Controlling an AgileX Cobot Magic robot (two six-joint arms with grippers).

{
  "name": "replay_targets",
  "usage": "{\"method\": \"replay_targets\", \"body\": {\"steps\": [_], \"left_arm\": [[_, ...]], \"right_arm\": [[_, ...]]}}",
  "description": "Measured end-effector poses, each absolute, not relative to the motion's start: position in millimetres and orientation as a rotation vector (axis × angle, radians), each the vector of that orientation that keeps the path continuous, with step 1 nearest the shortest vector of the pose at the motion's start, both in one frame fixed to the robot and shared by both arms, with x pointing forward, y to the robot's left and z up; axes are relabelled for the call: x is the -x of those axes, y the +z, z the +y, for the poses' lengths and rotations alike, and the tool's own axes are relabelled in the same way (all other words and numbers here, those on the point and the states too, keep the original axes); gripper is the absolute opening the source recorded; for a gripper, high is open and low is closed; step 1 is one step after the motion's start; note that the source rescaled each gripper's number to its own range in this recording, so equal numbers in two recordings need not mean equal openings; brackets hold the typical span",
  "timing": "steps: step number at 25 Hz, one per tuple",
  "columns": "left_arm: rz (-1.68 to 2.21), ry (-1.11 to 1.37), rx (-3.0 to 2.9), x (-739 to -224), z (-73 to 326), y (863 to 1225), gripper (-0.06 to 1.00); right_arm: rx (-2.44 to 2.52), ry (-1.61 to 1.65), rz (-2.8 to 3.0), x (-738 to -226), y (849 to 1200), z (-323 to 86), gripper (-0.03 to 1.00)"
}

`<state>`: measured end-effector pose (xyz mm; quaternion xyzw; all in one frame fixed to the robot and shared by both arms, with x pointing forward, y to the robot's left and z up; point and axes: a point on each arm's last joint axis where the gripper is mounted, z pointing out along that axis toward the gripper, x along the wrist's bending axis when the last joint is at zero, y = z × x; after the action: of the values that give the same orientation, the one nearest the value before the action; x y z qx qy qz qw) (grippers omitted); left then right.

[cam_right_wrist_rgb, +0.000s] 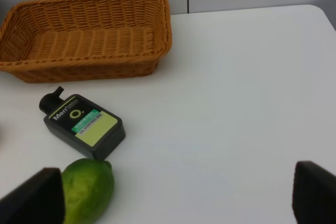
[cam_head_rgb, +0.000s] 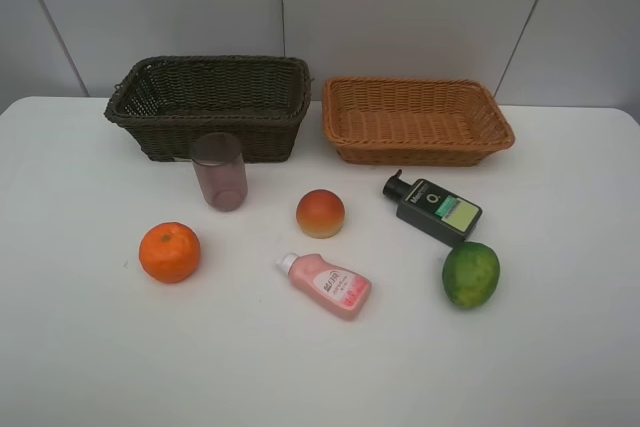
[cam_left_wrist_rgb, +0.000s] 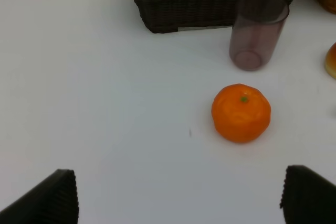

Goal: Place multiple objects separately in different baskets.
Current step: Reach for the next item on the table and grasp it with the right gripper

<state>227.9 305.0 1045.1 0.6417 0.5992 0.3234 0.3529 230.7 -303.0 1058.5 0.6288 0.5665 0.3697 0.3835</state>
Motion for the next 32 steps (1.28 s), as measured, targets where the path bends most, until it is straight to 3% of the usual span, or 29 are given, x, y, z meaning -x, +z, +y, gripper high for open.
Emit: {"method": "replay_targets", "body": {"steps": [32], "left_arm": [[1.55, 0.837, -1.66, -227.9, 305.0, 1045.1, 1.0]], "right_arm": [[-1.603, 0.943, 1.444, -230.7, 1058.5, -303.0, 0.86]]}}
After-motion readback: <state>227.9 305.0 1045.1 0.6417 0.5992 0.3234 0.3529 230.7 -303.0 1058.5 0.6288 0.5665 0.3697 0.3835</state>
